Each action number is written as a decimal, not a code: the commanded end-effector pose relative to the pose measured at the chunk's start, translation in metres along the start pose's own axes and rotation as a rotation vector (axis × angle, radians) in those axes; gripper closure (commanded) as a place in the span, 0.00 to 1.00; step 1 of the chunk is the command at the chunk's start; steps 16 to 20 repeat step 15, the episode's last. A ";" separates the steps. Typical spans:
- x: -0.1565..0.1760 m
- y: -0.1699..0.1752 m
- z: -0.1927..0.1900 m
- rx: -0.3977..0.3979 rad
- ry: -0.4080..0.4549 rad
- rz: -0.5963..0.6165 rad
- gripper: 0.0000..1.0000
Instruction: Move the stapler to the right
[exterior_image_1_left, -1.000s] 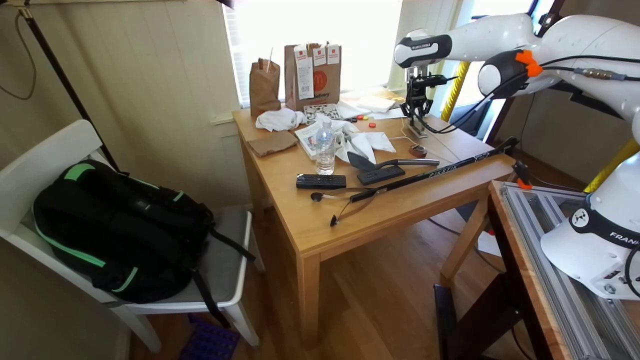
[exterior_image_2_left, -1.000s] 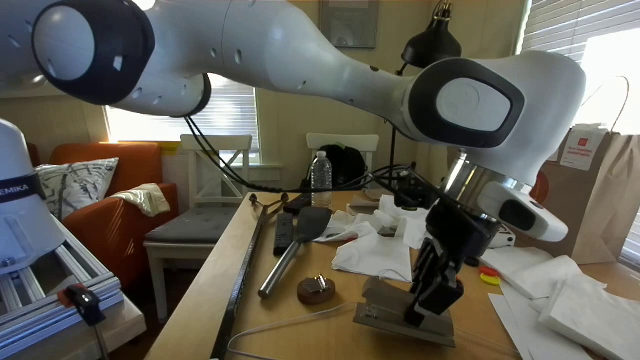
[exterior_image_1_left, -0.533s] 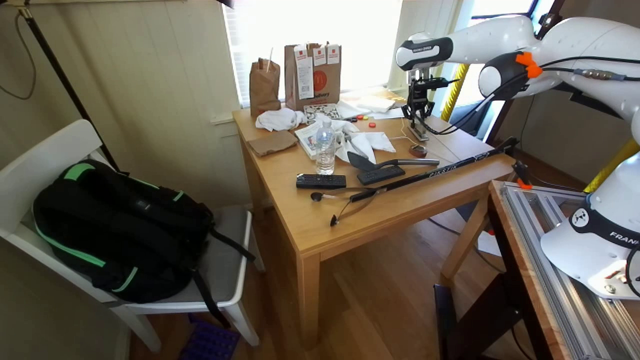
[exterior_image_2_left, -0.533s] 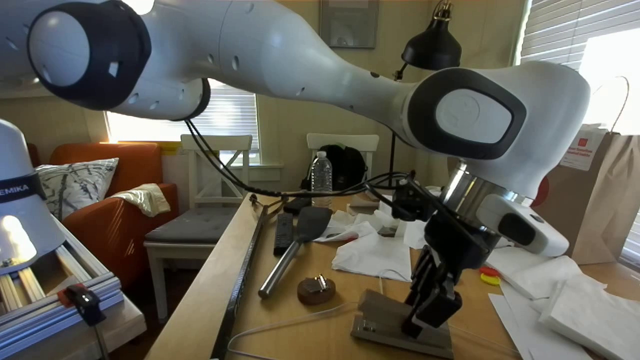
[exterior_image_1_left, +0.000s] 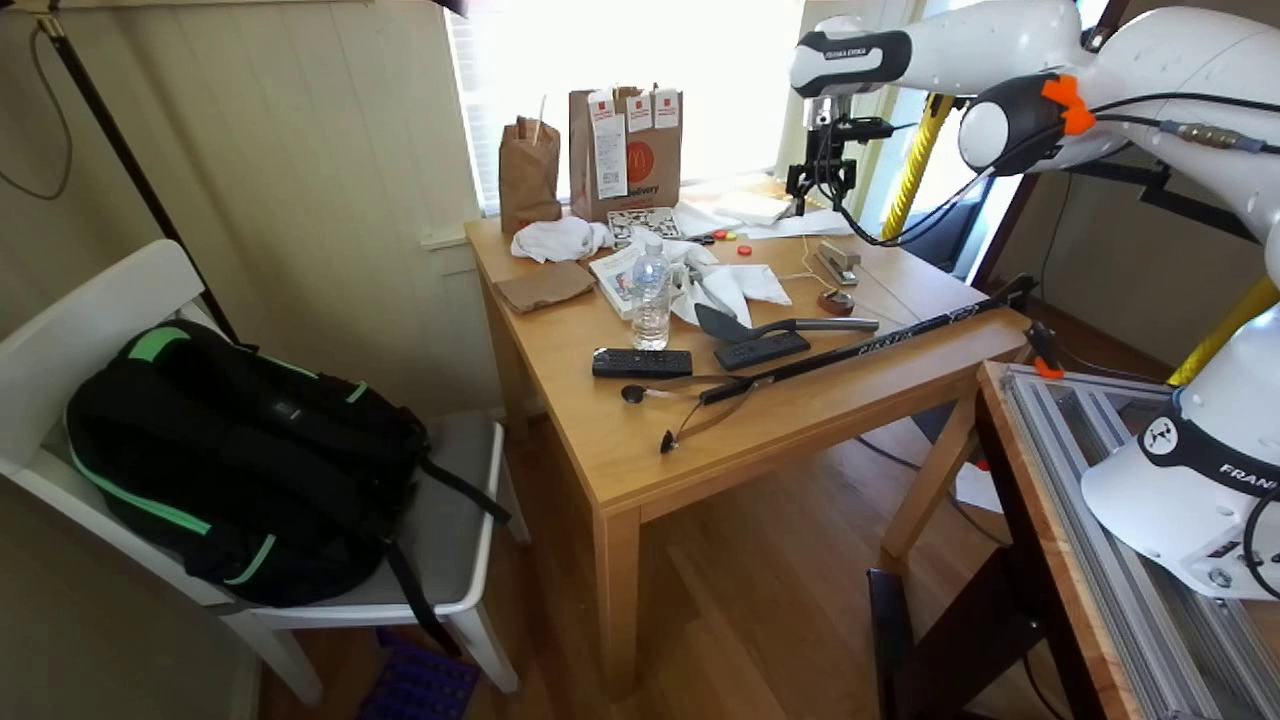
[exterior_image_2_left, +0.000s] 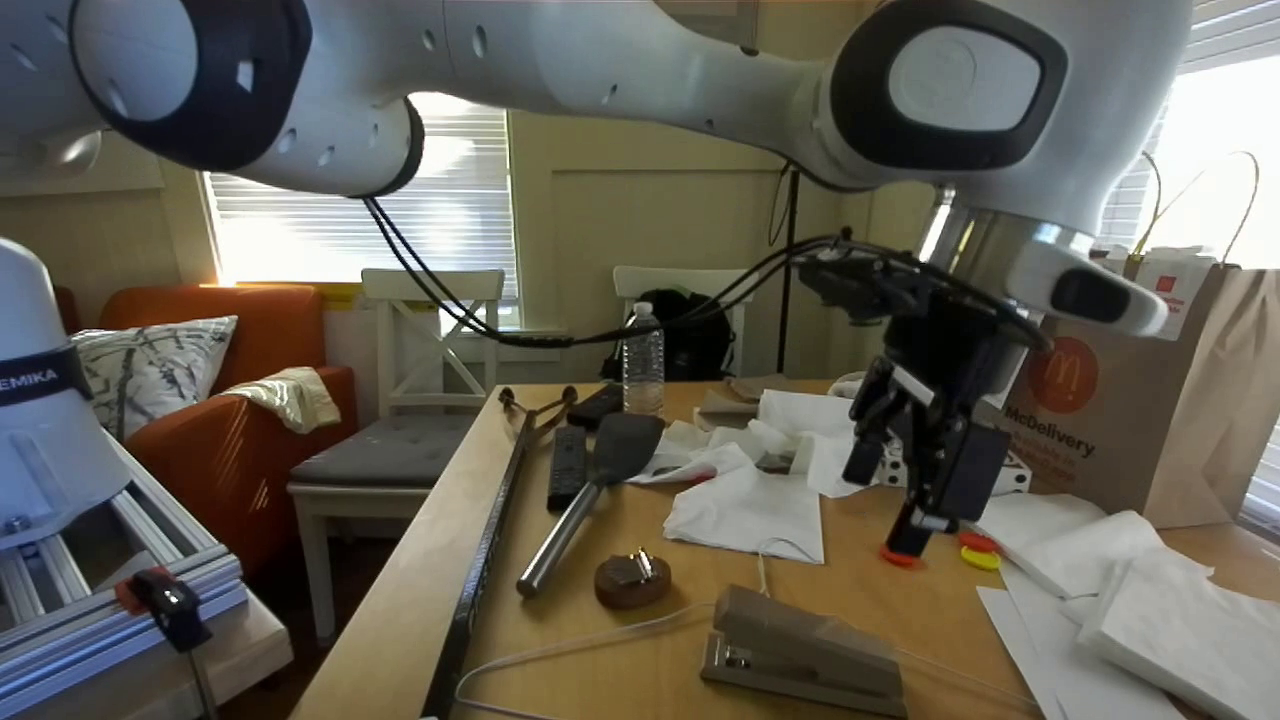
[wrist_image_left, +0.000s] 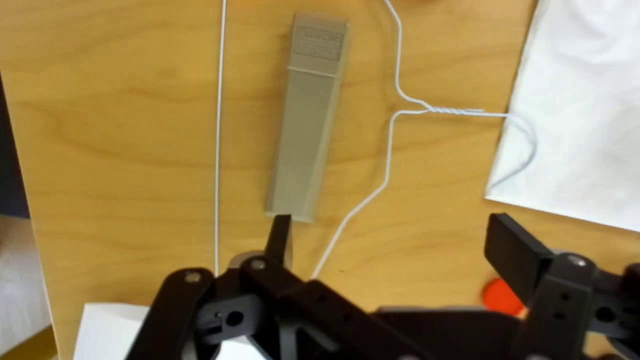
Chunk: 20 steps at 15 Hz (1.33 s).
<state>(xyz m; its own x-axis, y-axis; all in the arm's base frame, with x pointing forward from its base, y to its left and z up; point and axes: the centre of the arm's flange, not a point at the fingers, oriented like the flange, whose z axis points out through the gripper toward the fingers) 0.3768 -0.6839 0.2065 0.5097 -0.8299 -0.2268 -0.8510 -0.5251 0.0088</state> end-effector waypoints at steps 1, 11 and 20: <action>-0.005 -0.056 -0.038 0.007 0.013 -0.203 0.00; -0.023 -0.170 -0.041 -0.073 -0.018 -0.532 0.00; -0.022 -0.167 -0.041 -0.079 -0.020 -0.546 0.00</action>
